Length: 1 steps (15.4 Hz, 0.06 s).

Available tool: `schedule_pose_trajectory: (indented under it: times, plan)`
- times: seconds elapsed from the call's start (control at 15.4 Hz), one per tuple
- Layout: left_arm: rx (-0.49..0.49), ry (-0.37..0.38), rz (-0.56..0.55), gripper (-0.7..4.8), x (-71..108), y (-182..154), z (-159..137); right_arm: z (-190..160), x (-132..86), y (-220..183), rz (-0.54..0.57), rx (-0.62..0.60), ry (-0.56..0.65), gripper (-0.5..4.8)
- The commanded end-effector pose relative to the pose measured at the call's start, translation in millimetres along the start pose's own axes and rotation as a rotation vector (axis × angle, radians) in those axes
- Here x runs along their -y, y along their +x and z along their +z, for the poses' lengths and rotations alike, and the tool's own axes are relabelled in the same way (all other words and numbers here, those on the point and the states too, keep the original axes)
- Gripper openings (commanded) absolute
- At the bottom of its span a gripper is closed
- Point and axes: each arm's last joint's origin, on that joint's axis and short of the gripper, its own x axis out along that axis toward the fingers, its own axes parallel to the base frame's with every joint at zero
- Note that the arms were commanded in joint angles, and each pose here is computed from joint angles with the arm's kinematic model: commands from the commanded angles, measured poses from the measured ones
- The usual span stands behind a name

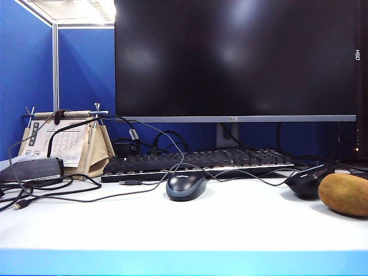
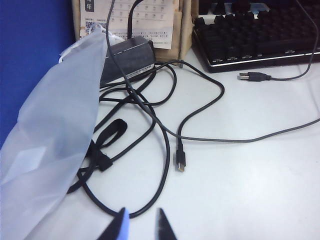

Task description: Pick up the kiwi and place it near the upside-down mouse.

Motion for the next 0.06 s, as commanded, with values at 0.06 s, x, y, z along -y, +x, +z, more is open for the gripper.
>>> schedule_pose_trajectory:
  times: [0.06]
  plan:
    - [-0.002, 0.0, 0.0, 0.81, 0.2, 0.5, -1.6, -1.8, 0.1, 0.4, 0.002, -0.012, -0.002, -0.01]
